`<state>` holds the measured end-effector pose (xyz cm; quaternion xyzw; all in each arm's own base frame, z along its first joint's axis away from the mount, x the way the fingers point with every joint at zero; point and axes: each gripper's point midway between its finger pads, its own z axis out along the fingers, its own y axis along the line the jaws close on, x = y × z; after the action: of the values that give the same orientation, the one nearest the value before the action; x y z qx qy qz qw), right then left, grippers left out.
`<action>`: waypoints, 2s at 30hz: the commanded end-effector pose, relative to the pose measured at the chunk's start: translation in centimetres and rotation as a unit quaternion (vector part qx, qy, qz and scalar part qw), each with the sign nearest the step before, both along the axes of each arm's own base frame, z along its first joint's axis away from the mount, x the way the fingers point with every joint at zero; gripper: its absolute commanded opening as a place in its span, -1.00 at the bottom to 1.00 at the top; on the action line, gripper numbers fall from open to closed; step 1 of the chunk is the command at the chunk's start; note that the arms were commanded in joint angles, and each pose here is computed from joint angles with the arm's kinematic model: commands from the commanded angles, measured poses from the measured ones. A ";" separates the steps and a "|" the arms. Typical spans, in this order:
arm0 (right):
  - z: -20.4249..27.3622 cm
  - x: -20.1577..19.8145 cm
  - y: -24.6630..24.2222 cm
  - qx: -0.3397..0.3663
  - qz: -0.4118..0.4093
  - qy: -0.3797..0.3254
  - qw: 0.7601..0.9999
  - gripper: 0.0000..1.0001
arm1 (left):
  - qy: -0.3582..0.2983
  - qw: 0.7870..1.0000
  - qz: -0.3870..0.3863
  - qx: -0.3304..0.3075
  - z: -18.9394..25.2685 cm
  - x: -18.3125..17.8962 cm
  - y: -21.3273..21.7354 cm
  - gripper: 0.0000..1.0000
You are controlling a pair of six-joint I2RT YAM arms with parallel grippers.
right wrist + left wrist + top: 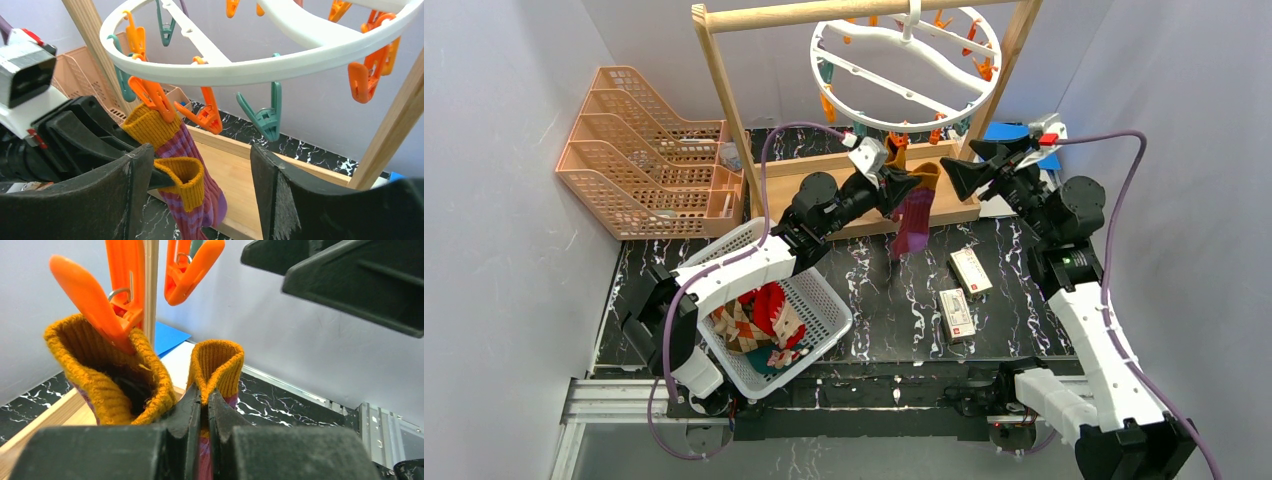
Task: Clip the socks to the hanger
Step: Open the clamp at the hanger.
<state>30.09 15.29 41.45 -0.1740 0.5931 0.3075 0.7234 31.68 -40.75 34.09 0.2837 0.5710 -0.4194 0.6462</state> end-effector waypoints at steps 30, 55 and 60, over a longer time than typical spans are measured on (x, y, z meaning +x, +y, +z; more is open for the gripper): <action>2.9 2.1 3.3 -0.072 0.076 -0.152 0.983 0.41 | -0.068 0.997 0.015 0.031 2.0 -0.2 1.0 -1.00; 4.3 2.2 4.8 -0.041 0.128 -0.170 0.976 0.29 | -0.086 0.995 0.018 0.043 1.7 -0.1 1.0 -1.00; 3.9 2.3 5.1 -0.060 0.126 -0.189 0.972 0.26 | -0.091 0.994 0.019 0.050 1.2 -0.1 1.1 -1.00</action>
<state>33.23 20.32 42.23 -0.3222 0.4891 0.3453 0.7333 32.43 -40.32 32.75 0.3419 0.5642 -0.3504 0.6648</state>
